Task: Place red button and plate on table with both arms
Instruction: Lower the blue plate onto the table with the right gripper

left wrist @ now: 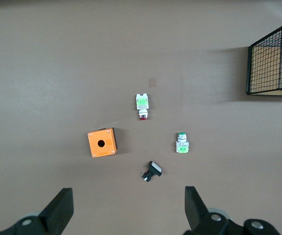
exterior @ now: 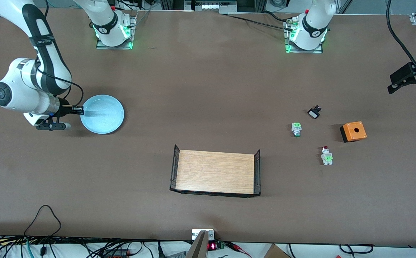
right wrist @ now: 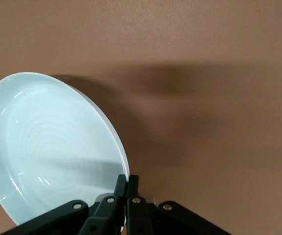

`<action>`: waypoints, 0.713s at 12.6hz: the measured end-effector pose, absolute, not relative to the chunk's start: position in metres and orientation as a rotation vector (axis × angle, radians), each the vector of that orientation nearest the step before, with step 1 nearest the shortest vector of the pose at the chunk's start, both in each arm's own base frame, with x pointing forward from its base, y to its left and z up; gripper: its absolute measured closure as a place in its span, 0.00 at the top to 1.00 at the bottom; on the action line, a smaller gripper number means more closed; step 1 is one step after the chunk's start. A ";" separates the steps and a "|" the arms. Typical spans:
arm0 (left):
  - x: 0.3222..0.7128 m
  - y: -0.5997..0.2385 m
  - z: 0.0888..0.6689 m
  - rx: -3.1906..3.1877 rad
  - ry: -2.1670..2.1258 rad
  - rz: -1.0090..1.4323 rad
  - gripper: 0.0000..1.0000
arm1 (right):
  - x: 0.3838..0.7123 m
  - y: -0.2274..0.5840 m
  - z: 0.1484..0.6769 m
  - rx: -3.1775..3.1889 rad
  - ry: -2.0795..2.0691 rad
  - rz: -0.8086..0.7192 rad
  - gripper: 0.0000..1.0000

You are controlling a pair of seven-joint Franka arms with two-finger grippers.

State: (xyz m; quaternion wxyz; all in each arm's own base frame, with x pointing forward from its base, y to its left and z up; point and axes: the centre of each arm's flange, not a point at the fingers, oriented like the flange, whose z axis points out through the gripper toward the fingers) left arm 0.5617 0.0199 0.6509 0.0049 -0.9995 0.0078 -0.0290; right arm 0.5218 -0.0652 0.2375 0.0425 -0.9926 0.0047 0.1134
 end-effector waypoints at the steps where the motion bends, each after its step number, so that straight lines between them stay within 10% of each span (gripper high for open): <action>1: 0.562 0.020 0.651 -3.130 0.024 -0.091 1.00 | 0.519 -0.068 0.231 -3.036 0.007 0.354 0.03; 6: 0.562 0.019 0.651 -3.130 0.027 -0.091 1.00 | 0.509 -0.088 0.208 -3.037 -0.022 0.341 0.03; 9: 0.562 0.018 0.651 -3.130 0.029 -0.091 1.00 | 0.510 -0.087 0.211 -3.037 -0.026 0.332 0.28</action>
